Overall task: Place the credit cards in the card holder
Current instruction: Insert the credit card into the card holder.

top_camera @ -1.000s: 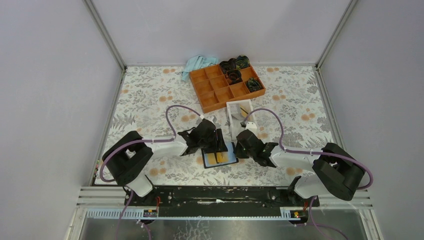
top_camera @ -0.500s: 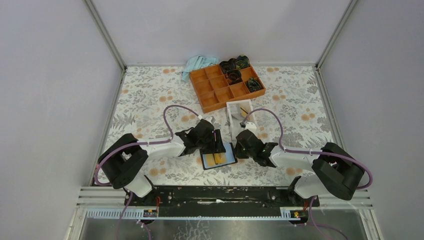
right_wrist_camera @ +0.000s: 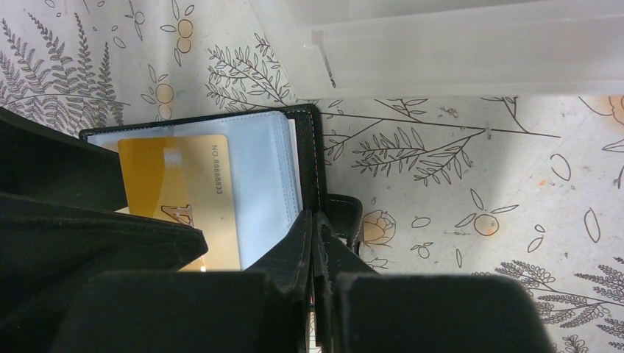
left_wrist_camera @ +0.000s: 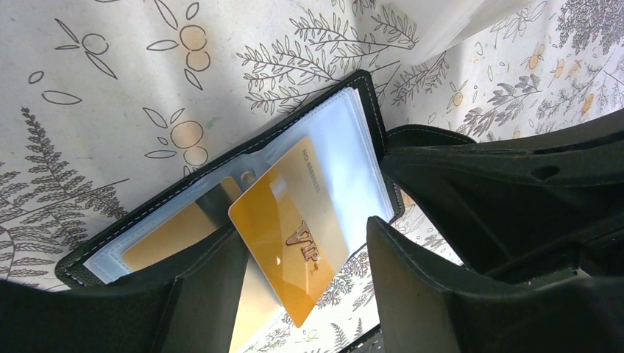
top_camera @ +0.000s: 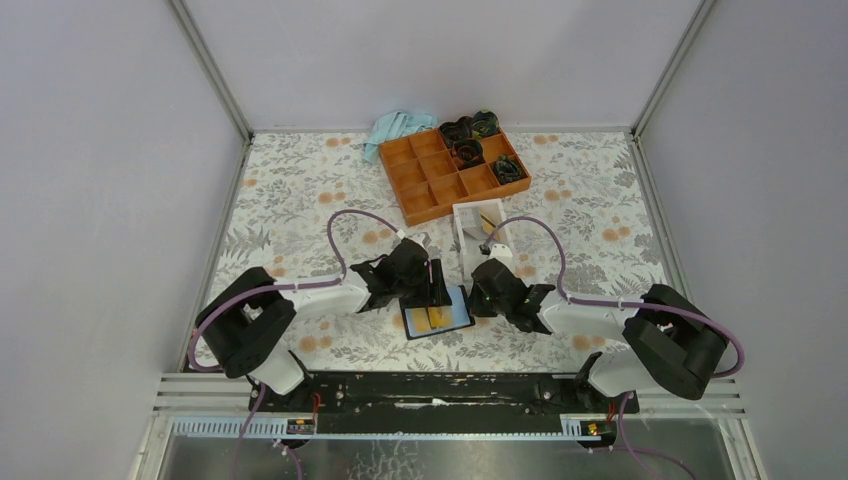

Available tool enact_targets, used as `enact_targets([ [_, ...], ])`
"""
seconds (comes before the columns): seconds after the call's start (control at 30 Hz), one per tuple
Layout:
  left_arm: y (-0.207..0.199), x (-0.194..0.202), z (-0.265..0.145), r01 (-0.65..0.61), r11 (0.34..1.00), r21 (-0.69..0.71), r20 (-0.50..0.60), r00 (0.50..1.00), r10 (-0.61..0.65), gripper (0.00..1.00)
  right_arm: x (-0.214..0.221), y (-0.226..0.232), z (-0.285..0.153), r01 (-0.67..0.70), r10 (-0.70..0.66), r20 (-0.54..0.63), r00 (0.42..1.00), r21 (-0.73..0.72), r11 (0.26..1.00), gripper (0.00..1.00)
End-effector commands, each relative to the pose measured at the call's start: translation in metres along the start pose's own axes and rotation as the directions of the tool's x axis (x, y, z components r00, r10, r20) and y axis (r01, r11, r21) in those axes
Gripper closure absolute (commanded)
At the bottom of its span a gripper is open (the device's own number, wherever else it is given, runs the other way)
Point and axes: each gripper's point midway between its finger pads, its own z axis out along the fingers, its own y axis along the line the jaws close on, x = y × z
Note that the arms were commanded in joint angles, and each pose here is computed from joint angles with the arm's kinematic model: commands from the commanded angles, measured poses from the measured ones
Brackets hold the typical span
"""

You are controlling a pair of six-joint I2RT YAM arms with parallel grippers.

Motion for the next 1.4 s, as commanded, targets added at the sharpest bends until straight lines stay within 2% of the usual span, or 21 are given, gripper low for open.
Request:
enact_targets([
  [0.0,0.028,0.023,-0.007,-0.028,0.994,-0.102,-0.09,0.996,0.019,0.33,0.02,-0.021,0.002,0.045,-0.04,-0.072,0.997,0.077,0.996,1.0],
  [0.57,0.03,0.02,-0.016,-0.052,0.99,-0.132,-0.093,0.995,0.04,0.3,0.018,-0.018,0.003,0.046,-0.042,-0.071,0.997,0.068,0.997,1.0],
  [1.0,0.012,0.002,-0.027,-0.015,0.997,-0.071,0.002,1.0,0.015,0.3,0.02,-0.018,0.004,0.046,-0.041,-0.075,0.996,0.064,0.997,1.0],
  [1.13,0.014,0.004,-0.028,-0.015,0.997,-0.078,-0.003,1.0,0.014,0.3,0.02,-0.018,0.003,0.046,-0.041,-0.074,0.996,0.064,0.997,1.0],
  [1.27,0.017,0.006,-0.029,-0.009,0.997,-0.082,-0.004,1.0,0.009,0.34,0.02,-0.018,0.004,0.043,-0.039,-0.073,0.997,0.062,0.997,1.0],
  [1.37,0.019,0.008,-0.029,-0.007,0.997,-0.083,-0.003,1.0,0.006,0.49,0.02,-0.019,0.004,0.042,-0.037,-0.073,0.997,0.063,0.997,1.0],
])
